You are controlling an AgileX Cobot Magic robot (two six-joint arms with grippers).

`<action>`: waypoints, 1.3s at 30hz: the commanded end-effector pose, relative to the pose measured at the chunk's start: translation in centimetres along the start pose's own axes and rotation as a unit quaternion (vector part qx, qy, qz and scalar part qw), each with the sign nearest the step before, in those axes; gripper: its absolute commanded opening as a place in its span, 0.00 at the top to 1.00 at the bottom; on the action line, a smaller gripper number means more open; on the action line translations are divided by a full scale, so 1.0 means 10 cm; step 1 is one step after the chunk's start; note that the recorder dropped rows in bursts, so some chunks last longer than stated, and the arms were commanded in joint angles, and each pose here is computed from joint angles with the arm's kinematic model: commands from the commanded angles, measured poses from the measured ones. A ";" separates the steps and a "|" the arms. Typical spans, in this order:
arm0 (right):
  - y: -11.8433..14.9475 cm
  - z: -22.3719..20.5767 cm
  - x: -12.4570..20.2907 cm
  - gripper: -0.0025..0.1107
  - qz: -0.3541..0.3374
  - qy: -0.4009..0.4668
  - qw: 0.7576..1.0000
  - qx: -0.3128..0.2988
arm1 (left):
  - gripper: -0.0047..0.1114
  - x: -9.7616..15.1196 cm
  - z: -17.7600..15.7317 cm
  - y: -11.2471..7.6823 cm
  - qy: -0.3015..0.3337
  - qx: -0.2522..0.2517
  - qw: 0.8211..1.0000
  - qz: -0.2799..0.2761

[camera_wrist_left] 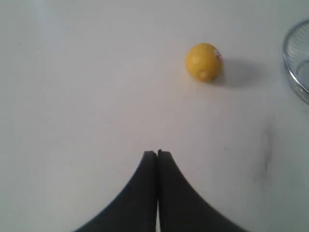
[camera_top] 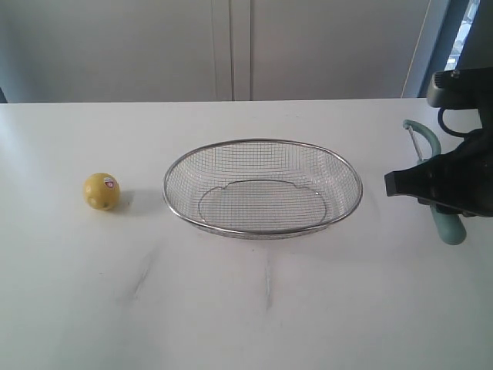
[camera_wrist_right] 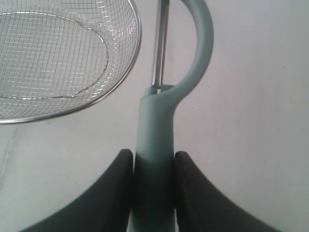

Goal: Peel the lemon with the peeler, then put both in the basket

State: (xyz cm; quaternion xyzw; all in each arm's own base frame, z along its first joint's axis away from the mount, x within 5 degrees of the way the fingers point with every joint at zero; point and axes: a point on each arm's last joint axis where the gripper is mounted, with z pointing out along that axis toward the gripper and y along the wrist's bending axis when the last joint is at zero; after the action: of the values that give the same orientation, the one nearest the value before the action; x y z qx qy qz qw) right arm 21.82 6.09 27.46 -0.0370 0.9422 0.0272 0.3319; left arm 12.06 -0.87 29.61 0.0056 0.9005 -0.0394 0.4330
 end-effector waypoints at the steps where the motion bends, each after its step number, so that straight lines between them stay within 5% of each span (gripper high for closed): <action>1: -0.01 -0.01 0.00 0.98 0.003 -0.008 1.000 -0.001 | 0.96 -0.30 0.12 -0.13 0.055 0.067 0.995 0.050; 11: -0.01 -0.01 0.00 0.98 0.003 -0.008 1.000 -0.001 | 0.96 -1.04 0.59 -0.53 0.044 0.169 0.978 0.116; 17: -0.01 -0.01 0.00 0.98 0.002 -0.008 1.000 -0.001 | 0.96 -1.23 1.23 -0.70 0.111 0.136 0.972 0.154; 23: -0.01 -0.01 0.00 0.98 0.001 -0.008 1.000 -0.001 | 0.96 -1.25 1.85 -0.65 0.152 0.060 0.982 0.093; 28: -0.01 -0.01 0.00 0.98 0.001 -0.008 1.000 -0.001 | 0.94 -1.16 2.22 -0.66 0.157 0.048 0.985 0.051; 34: -0.01 -0.01 0.00 0.98 0.001 -0.008 1.000 -0.001 | 0.62 -0.99 2.52 -0.66 0.185 0.028 0.982 -0.029; 39: -0.01 -0.01 0.00 0.98 0.001 -0.008 1.000 -0.001 | 0.14 -0.90 2.64 -0.66 0.198 0.024 0.979 -0.042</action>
State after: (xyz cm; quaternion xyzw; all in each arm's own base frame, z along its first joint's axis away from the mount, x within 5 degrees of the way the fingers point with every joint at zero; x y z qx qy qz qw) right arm 21.82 6.09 27.46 -0.0370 0.9422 0.0272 0.3319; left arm 37.75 -8.98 20.85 -0.0044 0.9671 -0.0721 0.2440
